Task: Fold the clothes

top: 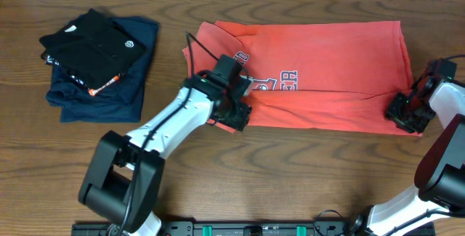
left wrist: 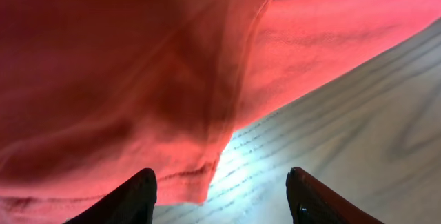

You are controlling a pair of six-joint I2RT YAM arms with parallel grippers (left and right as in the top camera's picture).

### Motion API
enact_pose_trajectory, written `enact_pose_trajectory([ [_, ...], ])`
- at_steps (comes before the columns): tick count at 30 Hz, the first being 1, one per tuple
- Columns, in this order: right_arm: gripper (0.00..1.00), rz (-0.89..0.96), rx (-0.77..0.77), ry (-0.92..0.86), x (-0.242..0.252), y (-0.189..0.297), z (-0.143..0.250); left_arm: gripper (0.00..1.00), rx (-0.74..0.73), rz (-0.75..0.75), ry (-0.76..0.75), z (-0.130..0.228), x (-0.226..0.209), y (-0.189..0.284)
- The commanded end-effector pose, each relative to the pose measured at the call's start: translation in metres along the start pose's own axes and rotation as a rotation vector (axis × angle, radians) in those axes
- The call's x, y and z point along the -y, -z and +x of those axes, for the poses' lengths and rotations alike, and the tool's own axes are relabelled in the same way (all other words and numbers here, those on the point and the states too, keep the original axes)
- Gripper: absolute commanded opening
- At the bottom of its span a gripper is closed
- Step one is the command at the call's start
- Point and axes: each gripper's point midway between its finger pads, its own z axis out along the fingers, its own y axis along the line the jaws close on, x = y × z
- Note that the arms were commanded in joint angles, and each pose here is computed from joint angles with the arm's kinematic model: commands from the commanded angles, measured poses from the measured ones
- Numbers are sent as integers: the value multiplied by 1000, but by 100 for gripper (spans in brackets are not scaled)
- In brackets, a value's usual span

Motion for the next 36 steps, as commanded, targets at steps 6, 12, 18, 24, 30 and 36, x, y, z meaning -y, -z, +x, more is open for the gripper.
enact_pose_trajectory([
  [6,36,19,15,9,4,4,0,62,-71,-67,-19,12,-14,-24],
  [12,36,19,15,9,4,4,0,57,-109,-67,-30,20,-11,-35],
  [18,36,19,11,9,4,4,0,6,-106,-92,-36,19,-14,-36],
  [24,36,19,11,9,4,4,0,6,-83,-139,-42,10,-19,-28],
  [30,37,20,11,9,4,4,1,6,80,-161,-69,-40,-11,7],
  [36,37,19,13,9,4,4,0,6,235,-200,-87,-80,-13,19],
])
